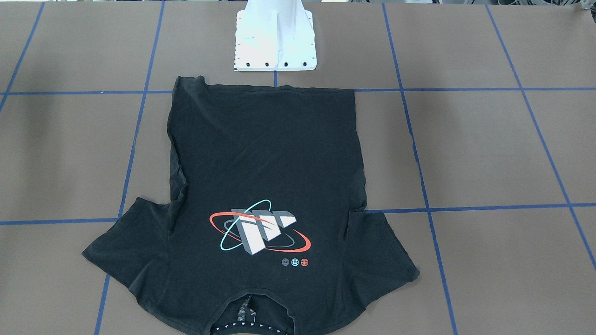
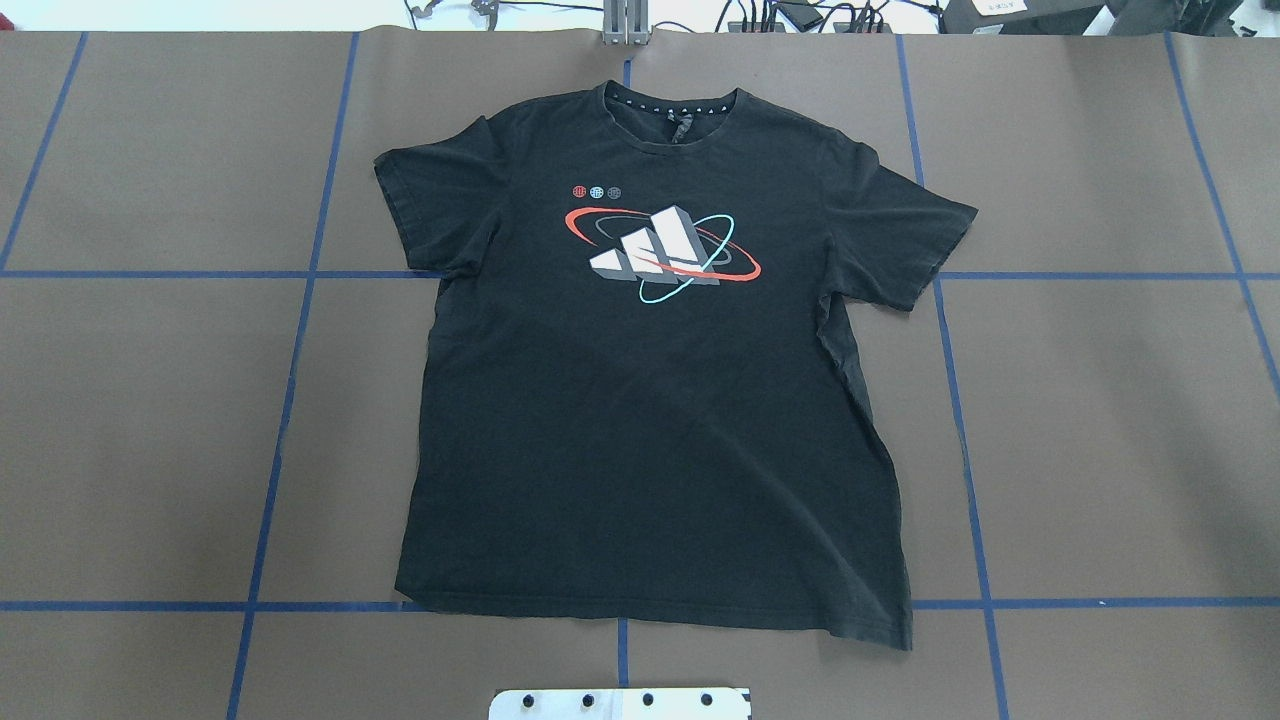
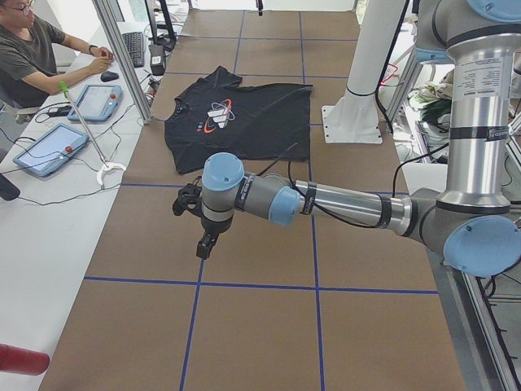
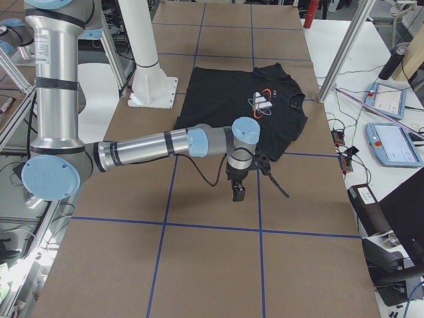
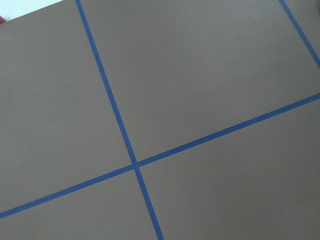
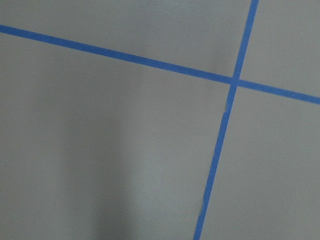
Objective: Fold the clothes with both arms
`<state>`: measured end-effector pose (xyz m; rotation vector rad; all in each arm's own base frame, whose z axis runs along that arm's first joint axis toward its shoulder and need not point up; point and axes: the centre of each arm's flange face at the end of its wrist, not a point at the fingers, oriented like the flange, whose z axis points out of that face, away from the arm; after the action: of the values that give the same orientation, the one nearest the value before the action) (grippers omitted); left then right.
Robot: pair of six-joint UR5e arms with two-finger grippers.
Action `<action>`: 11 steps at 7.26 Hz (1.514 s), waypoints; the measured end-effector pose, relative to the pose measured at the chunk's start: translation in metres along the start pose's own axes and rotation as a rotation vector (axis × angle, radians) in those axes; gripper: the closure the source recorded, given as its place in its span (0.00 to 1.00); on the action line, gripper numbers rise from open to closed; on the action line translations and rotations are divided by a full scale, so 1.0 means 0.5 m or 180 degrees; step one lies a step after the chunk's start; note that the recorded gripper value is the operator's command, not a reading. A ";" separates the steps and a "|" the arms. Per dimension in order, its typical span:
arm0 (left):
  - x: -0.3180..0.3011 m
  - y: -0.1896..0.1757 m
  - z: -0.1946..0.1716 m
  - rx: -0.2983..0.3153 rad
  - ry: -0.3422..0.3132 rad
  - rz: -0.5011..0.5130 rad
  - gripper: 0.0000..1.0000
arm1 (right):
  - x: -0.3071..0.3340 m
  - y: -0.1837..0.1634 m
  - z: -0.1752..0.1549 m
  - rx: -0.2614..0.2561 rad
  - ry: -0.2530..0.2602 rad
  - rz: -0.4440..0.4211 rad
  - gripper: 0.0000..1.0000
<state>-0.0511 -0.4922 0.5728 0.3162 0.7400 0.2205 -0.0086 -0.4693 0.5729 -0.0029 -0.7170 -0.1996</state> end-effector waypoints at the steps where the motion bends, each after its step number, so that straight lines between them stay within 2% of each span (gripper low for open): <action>1: -0.008 0.005 0.009 -0.0026 -0.0002 -0.0030 0.00 | 0.009 0.011 -0.005 -0.0034 -0.0083 0.0098 0.00; 4: 0.000 0.012 0.004 0.0004 0.0056 -0.0018 0.00 | 0.008 0.022 -0.017 -0.0019 -0.0162 0.0164 0.00; 7: 0.034 0.008 -0.024 0.0116 0.0298 0.0049 0.00 | -0.013 0.012 -0.010 -0.0032 -0.0262 0.0117 0.00; 11: 0.046 -0.008 -0.038 0.0164 0.0183 0.0120 0.00 | -0.060 -0.007 0.003 0.0040 -0.0372 -0.0136 0.00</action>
<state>-0.0476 -0.4849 0.5438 0.3743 0.7979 0.2472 -0.0321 -0.4672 0.5540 0.0127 -0.8353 -0.2374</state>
